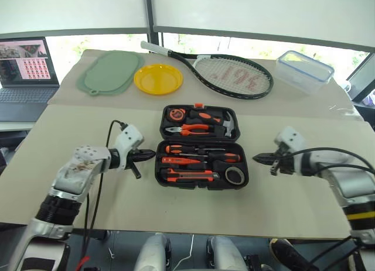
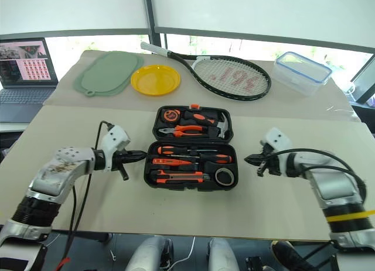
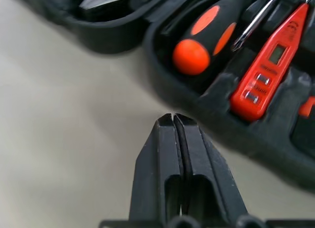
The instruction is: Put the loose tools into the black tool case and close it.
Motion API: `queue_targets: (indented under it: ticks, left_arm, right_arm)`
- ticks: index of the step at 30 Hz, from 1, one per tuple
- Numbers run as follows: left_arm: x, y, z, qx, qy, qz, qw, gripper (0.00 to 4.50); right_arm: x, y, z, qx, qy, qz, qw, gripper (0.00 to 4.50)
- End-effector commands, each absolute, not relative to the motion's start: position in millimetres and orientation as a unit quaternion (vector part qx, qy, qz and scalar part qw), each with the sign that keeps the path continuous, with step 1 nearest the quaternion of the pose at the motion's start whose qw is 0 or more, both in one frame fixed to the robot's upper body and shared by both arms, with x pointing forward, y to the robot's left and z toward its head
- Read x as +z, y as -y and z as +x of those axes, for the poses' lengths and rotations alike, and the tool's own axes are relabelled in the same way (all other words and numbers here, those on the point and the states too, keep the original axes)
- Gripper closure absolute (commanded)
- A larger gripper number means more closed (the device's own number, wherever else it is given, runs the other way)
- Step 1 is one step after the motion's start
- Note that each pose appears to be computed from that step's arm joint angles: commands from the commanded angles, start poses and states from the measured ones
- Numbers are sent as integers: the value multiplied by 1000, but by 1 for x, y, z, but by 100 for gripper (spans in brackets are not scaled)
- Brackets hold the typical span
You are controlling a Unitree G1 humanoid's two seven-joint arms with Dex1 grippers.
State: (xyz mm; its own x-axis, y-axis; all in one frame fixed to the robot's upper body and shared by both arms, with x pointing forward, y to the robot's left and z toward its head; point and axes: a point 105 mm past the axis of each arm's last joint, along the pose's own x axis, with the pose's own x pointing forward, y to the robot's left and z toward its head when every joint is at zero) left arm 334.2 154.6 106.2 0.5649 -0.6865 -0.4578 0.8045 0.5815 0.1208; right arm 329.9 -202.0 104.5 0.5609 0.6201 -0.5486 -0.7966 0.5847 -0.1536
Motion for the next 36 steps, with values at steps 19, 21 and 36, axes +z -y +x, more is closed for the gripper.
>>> queue_targets:
  ticks: [19, 21, 36]
  left_arm:
    - [114, -142, 260, -559, -189, 145, 794, 450]
    - [109, -148, 255, -555, -201, 149, 793, 450]
    - [133, -210, 316, -362, -236, 15, 902, 263]
  right_arm:
    - [111, 176, 258, 538, -219, -238, 778, 446]
    - [106, 179, 248, 538, -229, -239, 775, 446]
    - [136, 234, 281, 408, -231, -178, 865, 270]
